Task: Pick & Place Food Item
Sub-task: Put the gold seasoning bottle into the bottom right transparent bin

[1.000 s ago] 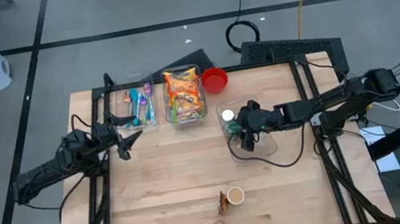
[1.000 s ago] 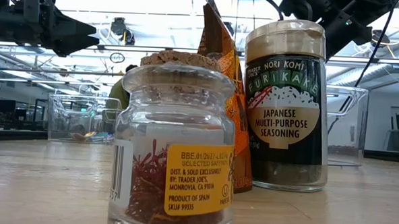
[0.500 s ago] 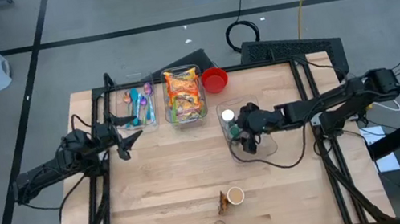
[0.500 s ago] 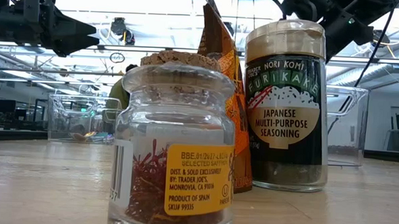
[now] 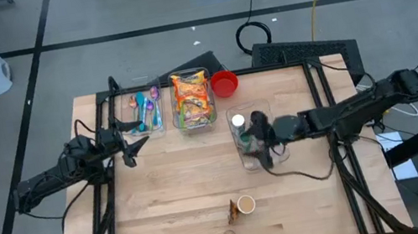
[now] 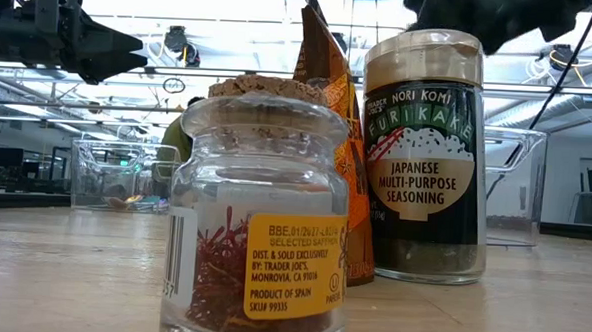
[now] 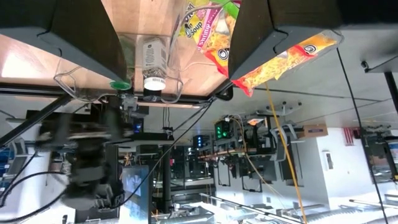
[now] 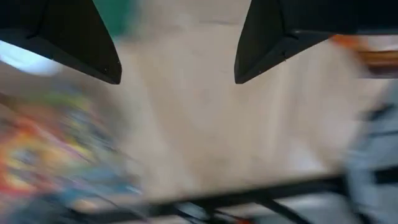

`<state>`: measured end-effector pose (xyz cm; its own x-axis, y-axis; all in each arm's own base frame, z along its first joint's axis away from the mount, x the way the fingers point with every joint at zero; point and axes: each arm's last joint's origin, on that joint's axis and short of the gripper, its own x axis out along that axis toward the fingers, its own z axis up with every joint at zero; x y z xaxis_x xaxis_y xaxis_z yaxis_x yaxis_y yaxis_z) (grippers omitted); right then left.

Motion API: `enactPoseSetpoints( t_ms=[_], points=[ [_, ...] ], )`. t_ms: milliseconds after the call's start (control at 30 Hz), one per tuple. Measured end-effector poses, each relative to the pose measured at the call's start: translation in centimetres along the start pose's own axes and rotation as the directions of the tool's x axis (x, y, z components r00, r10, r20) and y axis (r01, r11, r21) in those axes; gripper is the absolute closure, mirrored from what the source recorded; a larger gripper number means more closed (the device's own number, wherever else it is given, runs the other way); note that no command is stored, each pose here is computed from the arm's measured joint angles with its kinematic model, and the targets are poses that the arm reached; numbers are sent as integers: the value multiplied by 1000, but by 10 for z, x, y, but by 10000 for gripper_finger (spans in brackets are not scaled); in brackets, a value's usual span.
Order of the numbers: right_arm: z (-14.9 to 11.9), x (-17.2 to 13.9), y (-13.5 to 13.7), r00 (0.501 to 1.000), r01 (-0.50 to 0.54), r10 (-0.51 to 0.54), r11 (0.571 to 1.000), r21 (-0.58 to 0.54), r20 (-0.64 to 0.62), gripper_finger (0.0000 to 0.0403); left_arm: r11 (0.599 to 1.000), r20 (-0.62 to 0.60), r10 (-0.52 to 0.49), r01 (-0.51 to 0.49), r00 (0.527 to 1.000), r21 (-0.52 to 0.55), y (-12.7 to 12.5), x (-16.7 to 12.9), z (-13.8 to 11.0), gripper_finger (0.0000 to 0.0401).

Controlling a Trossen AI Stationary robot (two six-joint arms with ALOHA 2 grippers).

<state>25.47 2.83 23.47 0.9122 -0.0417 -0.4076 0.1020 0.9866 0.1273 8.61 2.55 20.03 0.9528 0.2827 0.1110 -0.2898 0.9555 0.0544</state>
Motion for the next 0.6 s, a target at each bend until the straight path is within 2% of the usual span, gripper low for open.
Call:
enactPoseSetpoints(
  t_ms=[100, 233, 367, 467, 533, 600],
  points=[
    [4, -2, 26, 982, -170, 173, 984, -46, 76, 100, 1000, 0, 0, 0, 1000, 0, 0, 0, 0, 118],
    [0, -4, 65, 921, -346, 363, 929, -133, 139, 100, 1000, 0, 0, 0, 1000, 0, 0, 0, 0, 118],
    [2, -10, 96, 781, -556, 578, 816, -160, 237, 98, 1000, 0, 0, 0, 1000, 0, 0, 0, 0, 118],
    [6, -18, 113, 667, -650, 678, 732, -203, 309, 97, 1000, 0, 0, 0, 1000, 0, 0, 0, 0, 118],
    [8, -22, 124, 658, -668, 702, 711, -219, 274, 97, 1000, 0, 0, 0, 1000, 0, 0, 0, 0, 118],
    [11, -22, 135, 723, -626, 665, 746, -229, 188, 97, 1000, 0, 0, 0, 1000, 0, 0, 0, 0, 118]
  ],
)
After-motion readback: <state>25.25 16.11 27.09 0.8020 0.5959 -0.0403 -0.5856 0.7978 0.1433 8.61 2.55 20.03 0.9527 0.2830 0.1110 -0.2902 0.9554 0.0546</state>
